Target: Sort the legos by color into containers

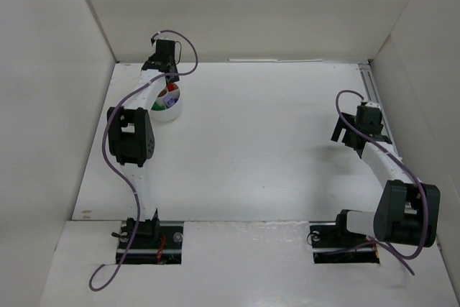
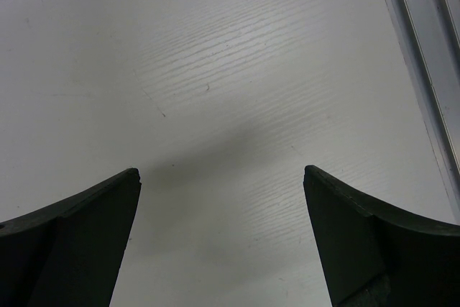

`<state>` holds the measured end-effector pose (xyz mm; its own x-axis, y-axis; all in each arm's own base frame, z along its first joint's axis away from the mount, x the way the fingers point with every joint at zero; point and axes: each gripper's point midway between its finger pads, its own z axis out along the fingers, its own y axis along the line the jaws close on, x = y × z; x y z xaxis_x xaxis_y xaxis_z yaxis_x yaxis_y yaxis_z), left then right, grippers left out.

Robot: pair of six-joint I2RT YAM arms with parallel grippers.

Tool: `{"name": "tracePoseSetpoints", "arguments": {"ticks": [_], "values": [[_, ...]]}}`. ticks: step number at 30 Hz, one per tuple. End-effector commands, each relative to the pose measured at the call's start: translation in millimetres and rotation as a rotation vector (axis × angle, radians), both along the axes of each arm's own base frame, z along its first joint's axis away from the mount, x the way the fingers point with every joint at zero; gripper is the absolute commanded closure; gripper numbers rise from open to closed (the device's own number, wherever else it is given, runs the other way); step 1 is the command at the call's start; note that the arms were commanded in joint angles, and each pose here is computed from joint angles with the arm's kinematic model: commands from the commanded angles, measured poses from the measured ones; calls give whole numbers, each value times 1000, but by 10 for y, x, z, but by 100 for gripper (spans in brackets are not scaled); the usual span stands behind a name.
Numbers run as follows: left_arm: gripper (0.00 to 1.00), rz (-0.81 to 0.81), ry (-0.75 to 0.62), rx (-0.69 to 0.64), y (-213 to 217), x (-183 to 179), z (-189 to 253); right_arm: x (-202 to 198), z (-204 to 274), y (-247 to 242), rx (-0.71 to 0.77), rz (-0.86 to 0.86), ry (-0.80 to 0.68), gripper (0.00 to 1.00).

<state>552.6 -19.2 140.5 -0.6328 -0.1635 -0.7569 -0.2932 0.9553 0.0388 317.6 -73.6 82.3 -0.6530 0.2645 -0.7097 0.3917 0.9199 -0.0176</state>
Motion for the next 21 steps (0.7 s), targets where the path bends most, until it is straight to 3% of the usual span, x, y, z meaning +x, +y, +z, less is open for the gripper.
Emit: {"name": "tracePoseSetpoints", "arguments": {"ticks": [1, 6, 11, 13, 15, 18, 20, 21], "values": [[63, -1, -56, -10, 24, 21, 312, 228, 283, -46, -24, 5, -106, 0], [62, -1, -88, -14, 27, -1, 482, 228, 318, -46, -26, 5, -116, 0], [52, -1, -155, -22, 34, -63, 839, 227, 393, -21, -31, 30, -143, 0], [34, -1, -179, -25, 37, -87, 945, 234, 435, 13, -21, 45, -159, 0], [25, -11, -220, -30, -5, -158, 1143, 248, 531, 22, -28, 59, -190, 0], [0, -36, -286, -38, -145, -318, 1364, 219, 632, 43, -30, 66, -232, 0], [0, -44, -293, -35, -193, -446, 1322, 191, 668, 62, -33, 81, -246, 0], [0, -38, -342, -50, -213, -571, 1517, 200, 763, 80, -33, 89, -280, 0]]}}
